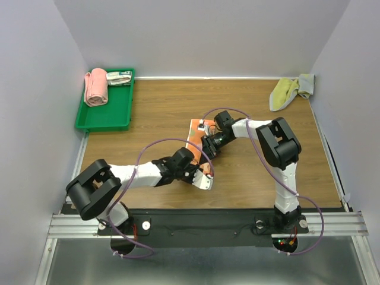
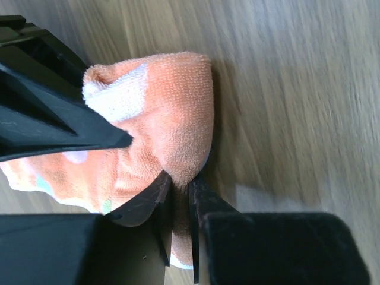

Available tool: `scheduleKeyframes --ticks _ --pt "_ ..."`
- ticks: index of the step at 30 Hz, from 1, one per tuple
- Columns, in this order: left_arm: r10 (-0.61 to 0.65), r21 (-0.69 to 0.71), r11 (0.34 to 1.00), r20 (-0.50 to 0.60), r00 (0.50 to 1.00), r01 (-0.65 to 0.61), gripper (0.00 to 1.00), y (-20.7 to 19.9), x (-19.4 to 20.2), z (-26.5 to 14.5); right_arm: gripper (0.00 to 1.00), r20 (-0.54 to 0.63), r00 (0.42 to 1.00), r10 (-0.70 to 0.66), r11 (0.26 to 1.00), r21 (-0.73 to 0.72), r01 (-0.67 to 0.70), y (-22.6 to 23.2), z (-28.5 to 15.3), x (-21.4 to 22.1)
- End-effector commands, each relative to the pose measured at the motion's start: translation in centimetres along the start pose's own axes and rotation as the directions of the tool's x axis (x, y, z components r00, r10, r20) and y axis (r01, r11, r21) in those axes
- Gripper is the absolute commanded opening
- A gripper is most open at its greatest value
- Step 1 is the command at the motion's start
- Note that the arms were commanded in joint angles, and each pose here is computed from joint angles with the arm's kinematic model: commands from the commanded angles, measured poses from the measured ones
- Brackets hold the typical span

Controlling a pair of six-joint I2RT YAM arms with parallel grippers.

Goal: Roll the towels
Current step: Roll the towel

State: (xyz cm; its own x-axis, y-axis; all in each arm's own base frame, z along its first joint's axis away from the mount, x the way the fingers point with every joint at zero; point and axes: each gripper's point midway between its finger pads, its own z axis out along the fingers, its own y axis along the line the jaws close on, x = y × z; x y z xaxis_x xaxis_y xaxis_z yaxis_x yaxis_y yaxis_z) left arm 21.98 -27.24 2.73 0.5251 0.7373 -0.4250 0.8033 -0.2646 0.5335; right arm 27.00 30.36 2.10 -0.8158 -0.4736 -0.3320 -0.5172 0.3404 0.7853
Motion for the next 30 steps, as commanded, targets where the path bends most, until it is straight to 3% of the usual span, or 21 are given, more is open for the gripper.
scheduleKeyframes --ticks 1,4,5,8,12,18,22,25,26,29,30 --pt "-0.143 0.146 0.979 0.02 0.99 0.139 0.13 -1.3 -1.9 -0.2 0.31 -0.05 0.996 -0.067 0.973 0.218 0.077 -4.3 -0.3 1.0" --pt "-0.26 0.322 0.914 0.001 0.966 0.246 0.1 -3.3 -3.4 -0.3 0.45 0.022 0.996 -0.088 0.968 0.237 0.081 -2.9 -3.1 -0.5" --pt "-0.311 0.361 0.884 -0.021 0.95 0.298 0.09 -4.1 -3.6 -0.3 0.57 0.044 0.995 -0.093 0.968 0.24 0.08 -2.6 -4.0 -0.8" --pt "-0.404 0.479 0.788 -0.075 0.912 0.388 0.09 -6.3 -4.3 -0.7 0.83 0.174 0.981 -0.09 0.957 0.289 0.037 -2.6 -9.7 -2.5" --pt "-0.488 0.535 0.712 -0.091 0.868 0.456 0.09 -6.2 -5.2 -0.7 0.94 0.291 0.948 -0.128 0.932 0.362 0.015 -1.9 -16.1 -3.5" --pt "-0.608 0.624 0.568 -0.121 0.784 0.537 0.09 -5.2 -6.2 -0.7 0.96 0.309 0.9 -0.307 0.854 0.506 0.118 2.3 -21.6 -1.9" --pt "-0.692 0.639 0.42 -0.234 0.683 0.645 0.08 -5.1 -4.6 0.6 0.96 0.261 0.861 -0.436 0.816 0.518 0.257 6.3 -22.2 0.2" --pt "-0.724 0.65 0.349 -0.271 0.634 0.676 0.08 -4.4 -4.2 1.2 0.93 0.224 0.862 -0.455 0.822 0.477 0.311 8.6 -21.3 2.5" --pt "-0.73 0.647 0.296 -0.321 0.603 0.702 0.08 -5.1 -3.4 1.6 0.89 0.191 0.857 -0.478 0.809 0.475 0.346 8.8 -21.0 3.0" --pt "-0.727 0.652 0.226 -0.382 0.571 0.724 0.09 -5.4 -2.5 2.5 0.77 0.1 0.855 -0.509 0.784 0.464 0.412 9.5 -19.1 4.9" --pt "-0.718 0.649 0.238 -0.383 0.581 0.722 0.09 -5.3 -2.2 3.0 0.76 0.063 0.844 -0.532 0.766 0.461 0.449 9.8 -18.3 5.2"
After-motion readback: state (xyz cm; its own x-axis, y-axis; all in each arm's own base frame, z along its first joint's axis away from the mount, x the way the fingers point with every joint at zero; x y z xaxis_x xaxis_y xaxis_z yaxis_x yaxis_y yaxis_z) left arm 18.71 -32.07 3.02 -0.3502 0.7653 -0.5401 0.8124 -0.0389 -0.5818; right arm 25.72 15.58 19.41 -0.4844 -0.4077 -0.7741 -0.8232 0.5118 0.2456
